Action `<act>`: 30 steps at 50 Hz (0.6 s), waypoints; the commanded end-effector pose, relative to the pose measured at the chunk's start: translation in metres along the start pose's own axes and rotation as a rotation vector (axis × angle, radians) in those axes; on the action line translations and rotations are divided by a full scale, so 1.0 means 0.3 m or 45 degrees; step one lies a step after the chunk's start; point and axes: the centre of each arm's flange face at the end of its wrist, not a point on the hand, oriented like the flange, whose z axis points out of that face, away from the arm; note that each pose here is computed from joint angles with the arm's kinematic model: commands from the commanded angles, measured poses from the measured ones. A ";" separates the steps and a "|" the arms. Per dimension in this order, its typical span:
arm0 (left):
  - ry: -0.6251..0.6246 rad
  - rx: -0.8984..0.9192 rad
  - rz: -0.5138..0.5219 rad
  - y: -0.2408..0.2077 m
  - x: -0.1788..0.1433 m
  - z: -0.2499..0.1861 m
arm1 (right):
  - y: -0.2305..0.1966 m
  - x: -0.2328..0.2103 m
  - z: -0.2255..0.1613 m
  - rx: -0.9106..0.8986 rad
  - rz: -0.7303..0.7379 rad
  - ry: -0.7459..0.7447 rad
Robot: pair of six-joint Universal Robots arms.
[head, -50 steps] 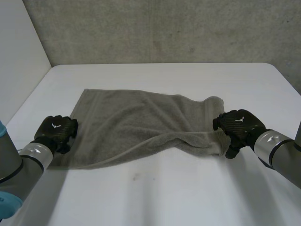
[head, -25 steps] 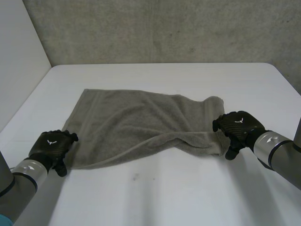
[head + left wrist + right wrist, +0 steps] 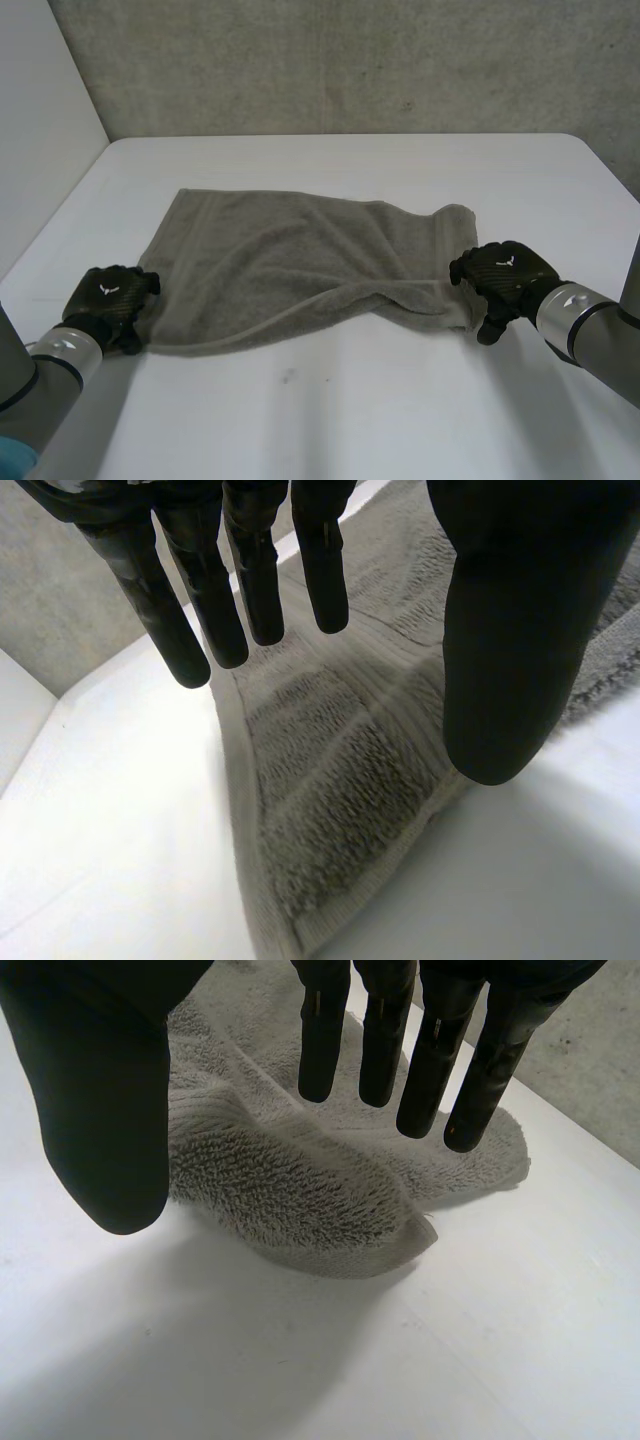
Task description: Fold the towel.
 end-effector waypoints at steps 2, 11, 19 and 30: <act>0.005 0.013 0.005 -0.004 0.001 0.028 | 0.004 -0.002 0.002 -0.005 0.002 -0.003; 0.015 0.014 0.009 -0.001 0.008 0.054 | 0.005 -0.002 0.003 -0.007 0.002 -0.004; 0.039 0.031 0.019 -0.017 0.034 0.031 | 0.007 -0.003 0.004 -0.008 0.003 -0.005; 0.010 0.081 0.028 -0.058 0.016 0.013 | -0.007 0.018 0.007 0.005 0.006 0.020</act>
